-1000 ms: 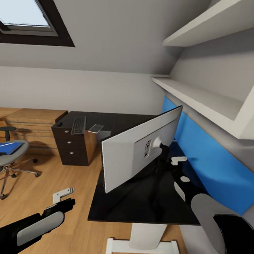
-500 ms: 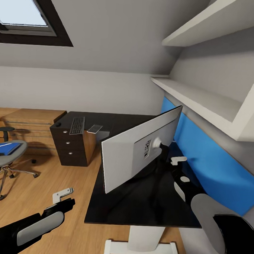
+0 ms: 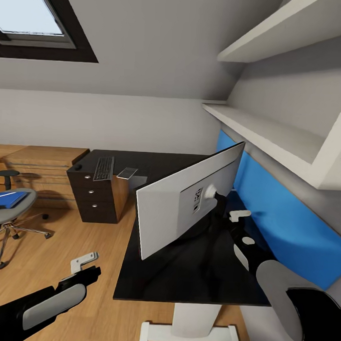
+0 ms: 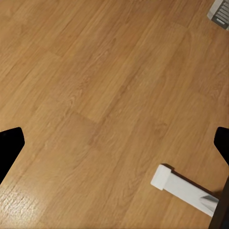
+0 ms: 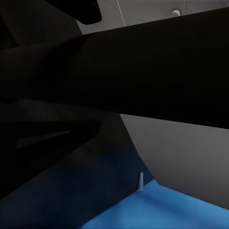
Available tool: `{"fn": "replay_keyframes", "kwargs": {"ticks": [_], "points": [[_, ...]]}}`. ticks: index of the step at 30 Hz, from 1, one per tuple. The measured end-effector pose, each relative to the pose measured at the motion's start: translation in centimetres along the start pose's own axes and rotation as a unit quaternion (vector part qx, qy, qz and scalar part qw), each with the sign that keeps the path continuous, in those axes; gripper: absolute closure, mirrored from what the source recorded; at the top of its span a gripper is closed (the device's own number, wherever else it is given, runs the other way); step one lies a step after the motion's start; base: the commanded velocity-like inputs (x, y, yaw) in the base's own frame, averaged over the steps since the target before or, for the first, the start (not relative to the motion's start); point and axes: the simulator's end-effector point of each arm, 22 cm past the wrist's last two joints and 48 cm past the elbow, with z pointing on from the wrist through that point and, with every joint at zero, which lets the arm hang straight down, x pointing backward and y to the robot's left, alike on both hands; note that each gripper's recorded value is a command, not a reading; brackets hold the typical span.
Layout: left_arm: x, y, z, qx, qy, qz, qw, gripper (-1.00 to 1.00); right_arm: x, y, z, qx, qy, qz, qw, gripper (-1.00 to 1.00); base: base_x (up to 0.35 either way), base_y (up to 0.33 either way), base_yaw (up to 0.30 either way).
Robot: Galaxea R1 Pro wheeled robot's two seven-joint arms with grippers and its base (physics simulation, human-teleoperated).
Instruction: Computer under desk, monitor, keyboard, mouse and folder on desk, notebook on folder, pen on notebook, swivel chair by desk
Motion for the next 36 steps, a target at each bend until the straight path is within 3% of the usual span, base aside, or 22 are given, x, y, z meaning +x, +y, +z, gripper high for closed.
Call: {"fn": "replay_keyframes", "kwargs": {"ticks": [29,36], "points": [[-0.2,0.3,0.0,-0.002,-0.001,-0.001,1.0000,-1.00,0.0,-0.1,0.0,0.003,0.002,0.001,1.0000,1.00,0.055,-0.023,0.000],[-0.1,0.2,0.0,-0.002,-0.001,-0.001,1.0000,-1.00,0.1,-1.0,0.0,0.023,0.003,0.004,0.9997,1.00,0.023,-0.021,0.000]]}}
